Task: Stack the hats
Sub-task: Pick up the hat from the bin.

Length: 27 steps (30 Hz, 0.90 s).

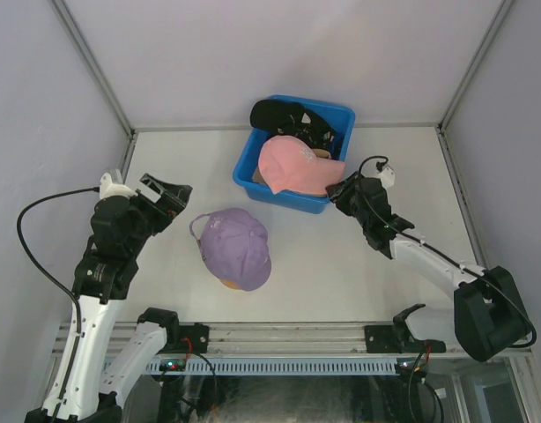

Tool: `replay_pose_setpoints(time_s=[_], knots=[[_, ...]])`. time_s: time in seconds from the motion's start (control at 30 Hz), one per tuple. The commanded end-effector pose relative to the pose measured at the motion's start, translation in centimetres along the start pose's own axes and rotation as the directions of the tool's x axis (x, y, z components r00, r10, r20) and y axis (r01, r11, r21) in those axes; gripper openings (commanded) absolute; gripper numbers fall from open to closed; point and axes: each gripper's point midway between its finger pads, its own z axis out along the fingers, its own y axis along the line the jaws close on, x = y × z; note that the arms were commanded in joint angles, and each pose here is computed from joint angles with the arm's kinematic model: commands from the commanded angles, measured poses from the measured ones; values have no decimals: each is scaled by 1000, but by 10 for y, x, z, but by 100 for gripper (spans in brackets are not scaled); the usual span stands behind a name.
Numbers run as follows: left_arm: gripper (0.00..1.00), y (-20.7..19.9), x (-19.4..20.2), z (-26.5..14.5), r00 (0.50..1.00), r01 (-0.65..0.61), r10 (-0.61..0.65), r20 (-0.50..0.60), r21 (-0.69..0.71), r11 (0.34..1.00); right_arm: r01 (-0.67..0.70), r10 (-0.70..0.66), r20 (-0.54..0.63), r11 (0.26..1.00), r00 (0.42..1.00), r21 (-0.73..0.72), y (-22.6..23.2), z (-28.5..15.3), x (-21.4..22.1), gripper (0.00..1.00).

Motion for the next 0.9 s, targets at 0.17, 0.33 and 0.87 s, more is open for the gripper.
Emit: replay_pose_setpoints(time_s=[0.17,0.33,0.87], knots=[[97,-2,-2,-1,1000,26,-26,10,10,1000,-62,66,79,997,995,-48,5,-10,-39,46],[97,-2,-2,1,1000,28,-28,8,5,1000,-91,98,70,992,993,-92,8,-2,-50,48],[97,2,-1,9,1000,16,-16,-3,-21,1000,-137,143,18,971,990,-194,38,34,-71,48]])
